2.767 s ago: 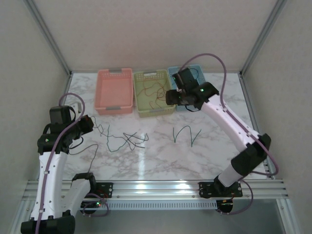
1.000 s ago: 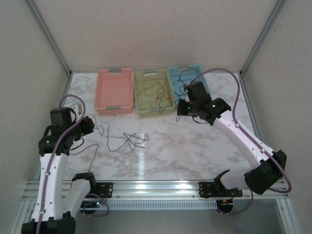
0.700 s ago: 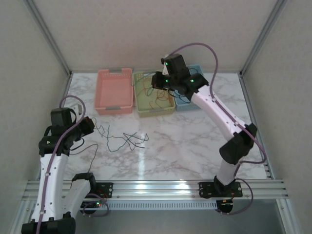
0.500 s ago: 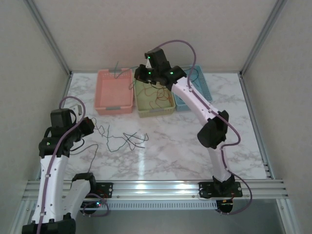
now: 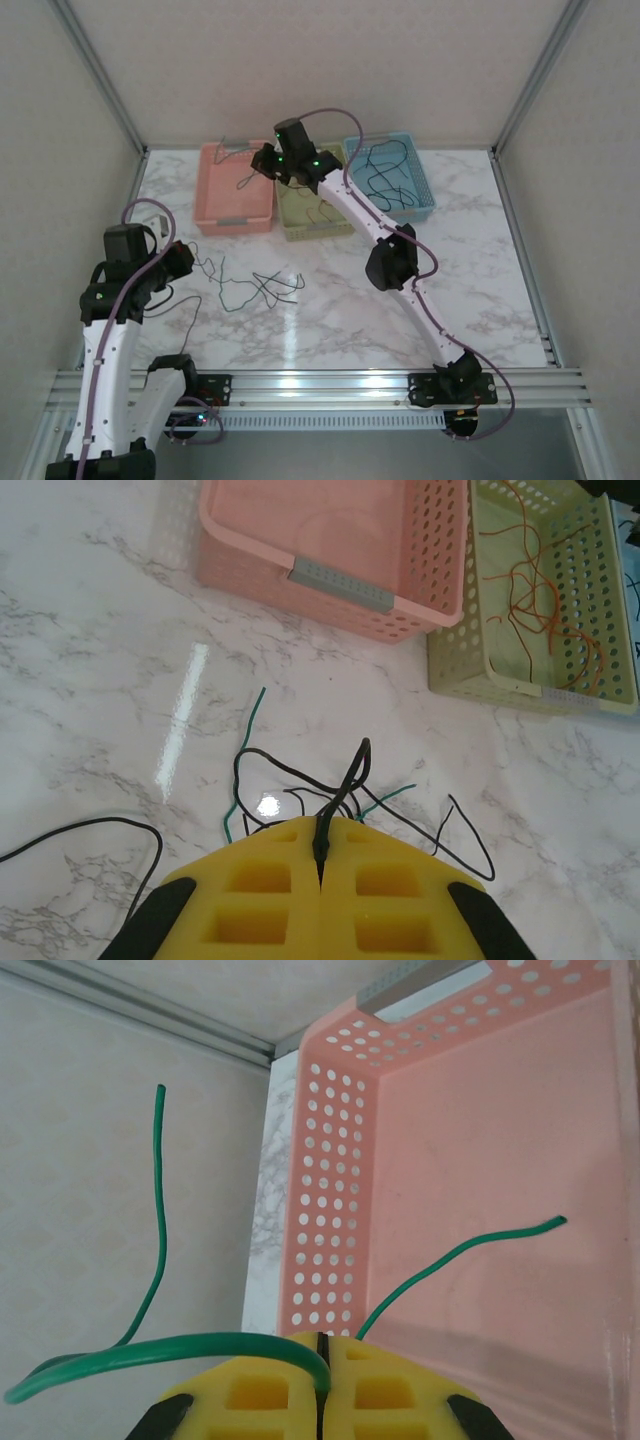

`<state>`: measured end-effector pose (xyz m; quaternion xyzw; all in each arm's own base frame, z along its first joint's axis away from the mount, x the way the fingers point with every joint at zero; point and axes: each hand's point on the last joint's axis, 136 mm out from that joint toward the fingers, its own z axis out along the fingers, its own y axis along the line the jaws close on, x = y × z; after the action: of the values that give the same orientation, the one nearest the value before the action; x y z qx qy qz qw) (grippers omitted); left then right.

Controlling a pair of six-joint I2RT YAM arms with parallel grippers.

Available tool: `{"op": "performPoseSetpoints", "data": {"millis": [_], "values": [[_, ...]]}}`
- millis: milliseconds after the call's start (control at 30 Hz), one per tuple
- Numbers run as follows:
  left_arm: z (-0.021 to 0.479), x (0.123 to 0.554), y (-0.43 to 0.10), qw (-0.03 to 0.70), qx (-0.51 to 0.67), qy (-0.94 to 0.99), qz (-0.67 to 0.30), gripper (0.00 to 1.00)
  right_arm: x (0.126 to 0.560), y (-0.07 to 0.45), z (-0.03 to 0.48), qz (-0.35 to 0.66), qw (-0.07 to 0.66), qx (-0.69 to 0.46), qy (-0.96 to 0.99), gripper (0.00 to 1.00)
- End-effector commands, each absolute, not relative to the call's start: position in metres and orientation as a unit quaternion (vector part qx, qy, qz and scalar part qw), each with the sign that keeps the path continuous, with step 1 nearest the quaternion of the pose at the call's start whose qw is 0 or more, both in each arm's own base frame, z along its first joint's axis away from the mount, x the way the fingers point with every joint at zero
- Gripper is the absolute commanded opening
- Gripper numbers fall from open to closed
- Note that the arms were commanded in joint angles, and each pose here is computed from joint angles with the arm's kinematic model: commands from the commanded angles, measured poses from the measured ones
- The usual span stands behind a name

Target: Untangle the cables

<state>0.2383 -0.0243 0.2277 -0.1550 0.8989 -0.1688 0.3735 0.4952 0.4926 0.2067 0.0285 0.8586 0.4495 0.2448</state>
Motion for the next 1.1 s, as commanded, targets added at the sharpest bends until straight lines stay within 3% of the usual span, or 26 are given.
{"op": "performPoseSetpoints", "data": {"millis": [0,67,133,267,567,733,900,1067], "values": [[0.227,0.238,-0.026,0.375,-0.161,0.895,-0.18,0.0,0.495,0.506,0.199,0.469,0.238,0.03,0.85,0.01],[0.228,0.238,-0.026,0.377,-0.16,0.894,-0.18,0.0,0.495,0.508,0.191,0.466,0.235,0.03,0.853,0.1],[0.228,0.237,-0.025,0.378,-0.16,0.894,-0.179,0.0,0.494,0.51,0.186,0.467,0.23,0.03,0.853,0.36],[0.229,0.237,-0.026,0.378,-0.16,0.894,-0.18,0.0,0.488,0.512,0.197,0.471,0.232,0.009,0.851,0.69],[0.267,0.234,-0.032,0.405,-0.142,0.882,-0.196,0.0,0.45,0.476,0.287,0.413,0.312,-0.127,0.846,0.67],[0.302,0.229,-0.044,0.428,-0.126,0.864,-0.235,0.0,0.408,0.449,0.307,0.375,0.31,-0.22,0.845,0.58],[0.354,0.222,-0.068,0.452,-0.104,0.826,-0.32,0.0,0.358,0.434,0.336,0.441,0.336,-0.275,0.786,0.56],[0.404,0.214,-0.09,0.464,-0.071,0.789,-0.396,0.0,0.295,0.439,0.356,0.506,0.343,-0.352,0.709,0.61]]}}
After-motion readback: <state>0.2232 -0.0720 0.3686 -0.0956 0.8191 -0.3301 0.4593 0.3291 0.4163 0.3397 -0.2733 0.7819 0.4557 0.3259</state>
